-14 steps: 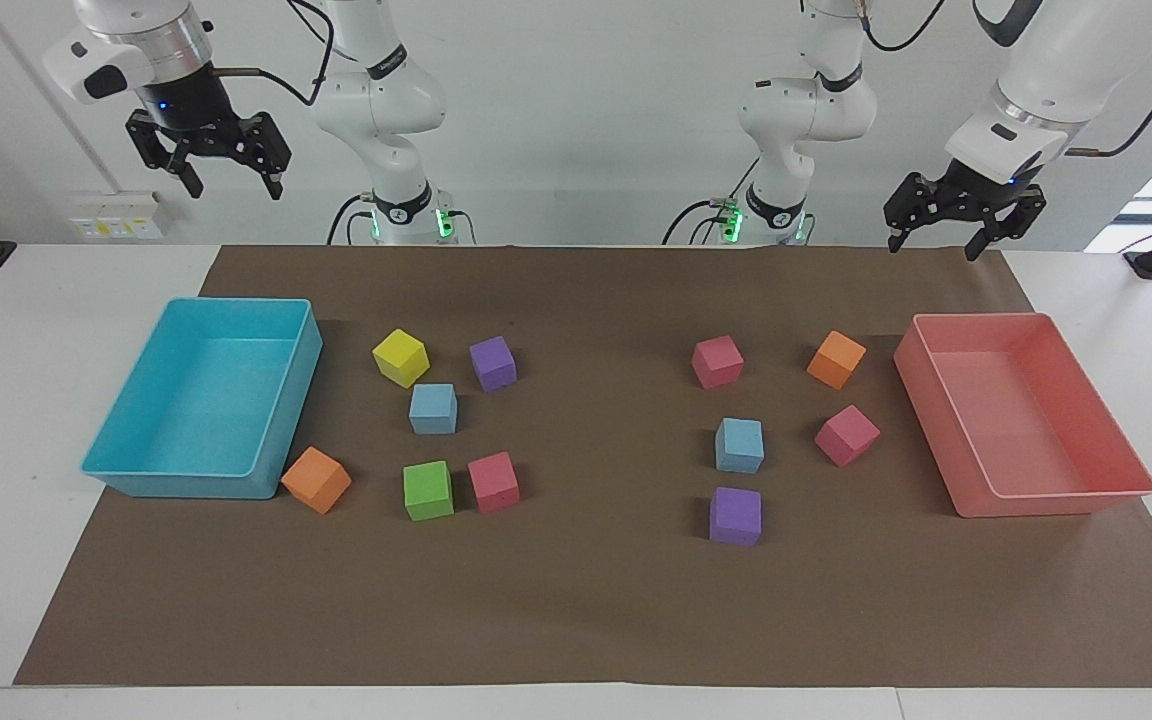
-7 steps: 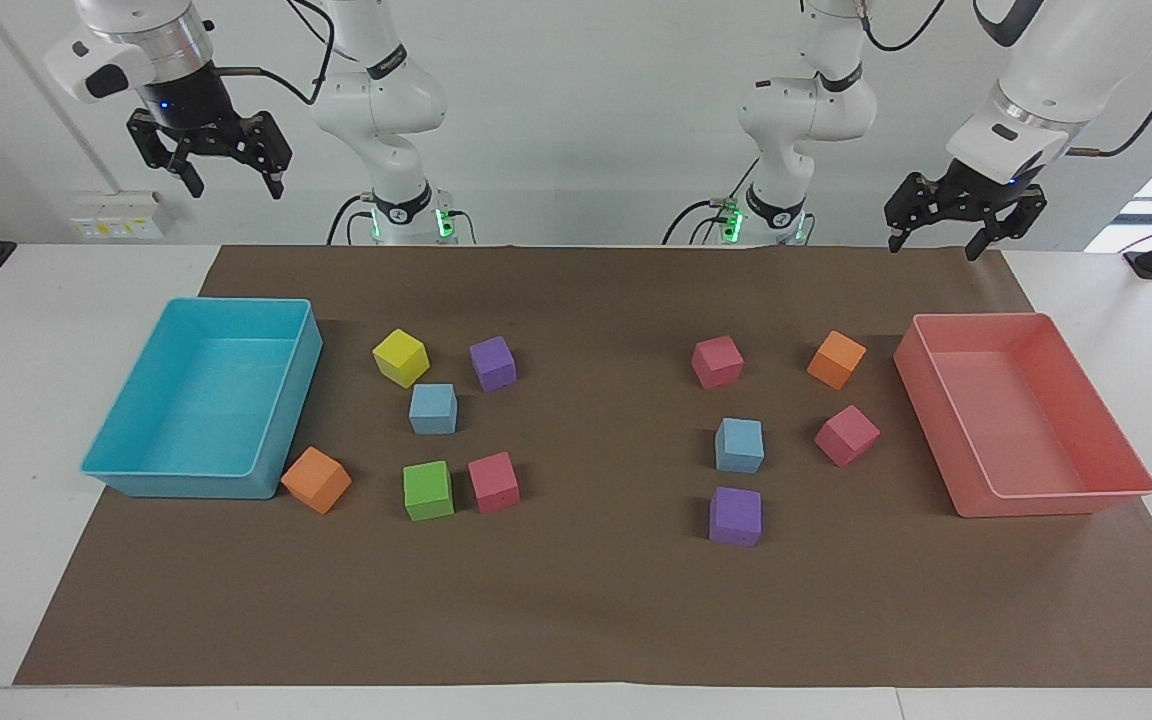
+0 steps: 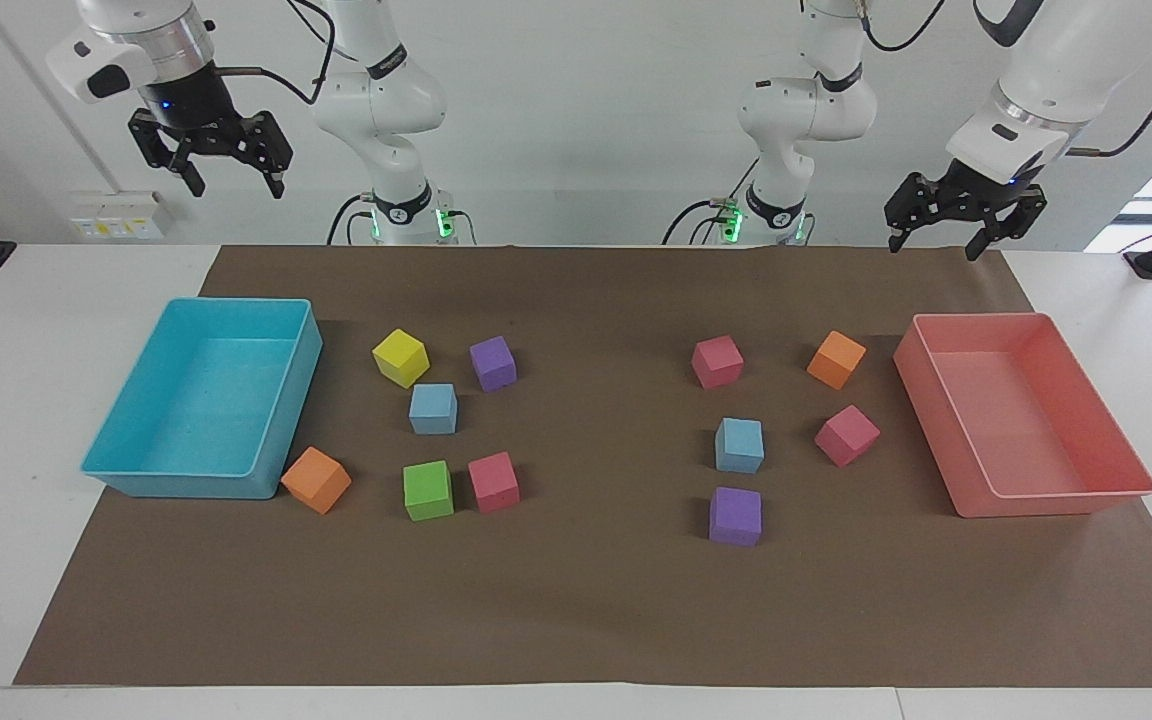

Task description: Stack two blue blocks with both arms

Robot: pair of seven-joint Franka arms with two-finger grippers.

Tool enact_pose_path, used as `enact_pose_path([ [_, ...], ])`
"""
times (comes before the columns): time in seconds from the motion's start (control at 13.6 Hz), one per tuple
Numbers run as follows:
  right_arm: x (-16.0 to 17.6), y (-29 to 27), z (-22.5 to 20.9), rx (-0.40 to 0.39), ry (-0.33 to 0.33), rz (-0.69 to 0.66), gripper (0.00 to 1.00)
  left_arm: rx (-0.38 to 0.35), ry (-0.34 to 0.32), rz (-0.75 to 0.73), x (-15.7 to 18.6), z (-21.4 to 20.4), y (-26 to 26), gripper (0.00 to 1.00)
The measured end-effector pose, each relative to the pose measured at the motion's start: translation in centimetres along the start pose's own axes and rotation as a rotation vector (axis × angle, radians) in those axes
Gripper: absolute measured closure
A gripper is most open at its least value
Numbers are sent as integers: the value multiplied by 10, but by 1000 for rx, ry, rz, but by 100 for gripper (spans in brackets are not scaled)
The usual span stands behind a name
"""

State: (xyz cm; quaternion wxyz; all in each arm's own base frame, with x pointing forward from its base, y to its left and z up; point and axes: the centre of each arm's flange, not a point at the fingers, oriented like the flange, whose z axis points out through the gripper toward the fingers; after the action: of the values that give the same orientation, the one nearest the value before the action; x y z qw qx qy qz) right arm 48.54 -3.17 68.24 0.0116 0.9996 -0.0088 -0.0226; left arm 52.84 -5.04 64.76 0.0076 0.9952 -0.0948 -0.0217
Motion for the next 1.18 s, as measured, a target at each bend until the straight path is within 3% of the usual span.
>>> enact_pose_path([
  [1.18,-2,-13,12,-4,-25,-25,0,0,0,0,0,0,0,0],
])
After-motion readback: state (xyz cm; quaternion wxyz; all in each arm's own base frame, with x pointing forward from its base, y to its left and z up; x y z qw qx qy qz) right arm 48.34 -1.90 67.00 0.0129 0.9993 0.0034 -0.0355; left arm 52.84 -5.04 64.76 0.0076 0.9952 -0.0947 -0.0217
